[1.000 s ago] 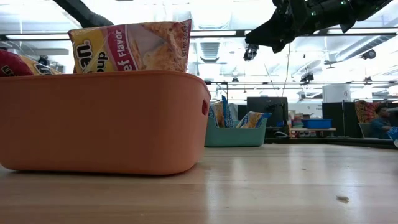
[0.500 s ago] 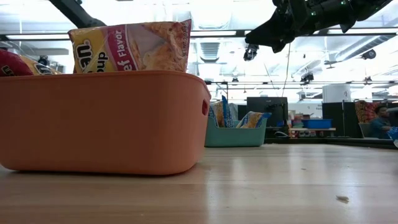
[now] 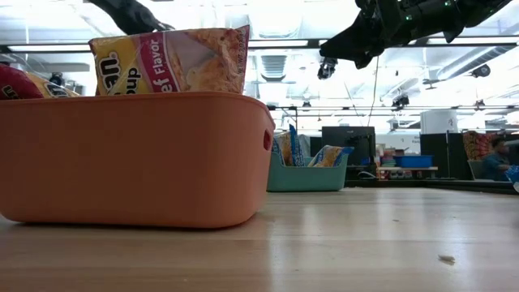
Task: Sort Maruchan noodles
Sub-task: Put the orange noodle pack into the transparent bin
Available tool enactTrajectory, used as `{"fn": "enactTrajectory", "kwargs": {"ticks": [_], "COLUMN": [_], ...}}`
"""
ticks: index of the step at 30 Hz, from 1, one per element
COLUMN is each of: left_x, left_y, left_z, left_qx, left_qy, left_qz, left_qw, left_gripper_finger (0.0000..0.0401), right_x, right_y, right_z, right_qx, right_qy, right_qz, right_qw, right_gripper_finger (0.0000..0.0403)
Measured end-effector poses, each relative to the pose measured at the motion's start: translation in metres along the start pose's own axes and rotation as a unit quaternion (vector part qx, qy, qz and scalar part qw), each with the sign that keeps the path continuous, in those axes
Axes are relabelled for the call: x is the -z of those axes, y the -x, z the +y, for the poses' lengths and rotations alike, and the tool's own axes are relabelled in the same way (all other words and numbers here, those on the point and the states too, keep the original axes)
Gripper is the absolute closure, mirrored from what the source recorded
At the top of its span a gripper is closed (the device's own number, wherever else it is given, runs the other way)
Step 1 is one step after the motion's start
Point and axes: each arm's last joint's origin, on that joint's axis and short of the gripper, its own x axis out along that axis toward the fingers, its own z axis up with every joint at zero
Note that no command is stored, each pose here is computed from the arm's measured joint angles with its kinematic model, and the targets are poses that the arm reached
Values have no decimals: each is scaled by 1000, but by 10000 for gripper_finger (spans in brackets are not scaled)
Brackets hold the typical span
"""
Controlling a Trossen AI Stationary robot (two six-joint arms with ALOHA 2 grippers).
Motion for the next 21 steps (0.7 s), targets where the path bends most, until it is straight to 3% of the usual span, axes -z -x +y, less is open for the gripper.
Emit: {"fn": "enactTrajectory", "kwargs": {"ticks": [5,11,21], "left_x": [7,27,43], "left_y": [-7,-26,-50], "left_z": [-20,-17,-9], "left_qx": [-1,-130,-111], "left_qy": [-51,-55,-27], "left_qz": [0,9,-9], "left_qw": [999,990,993], "left_gripper_finger": [261,304,360], "right_x": [0,0,-1], "right_y": [0,0,0], "right_z": [0,0,0], "right_qx": [0,0,1], "right_qy": [1,1,1], "right_qz": [0,0,-3], "right_qw": [1000,1000,1000], "right_gripper_finger": [312,312,312]}}
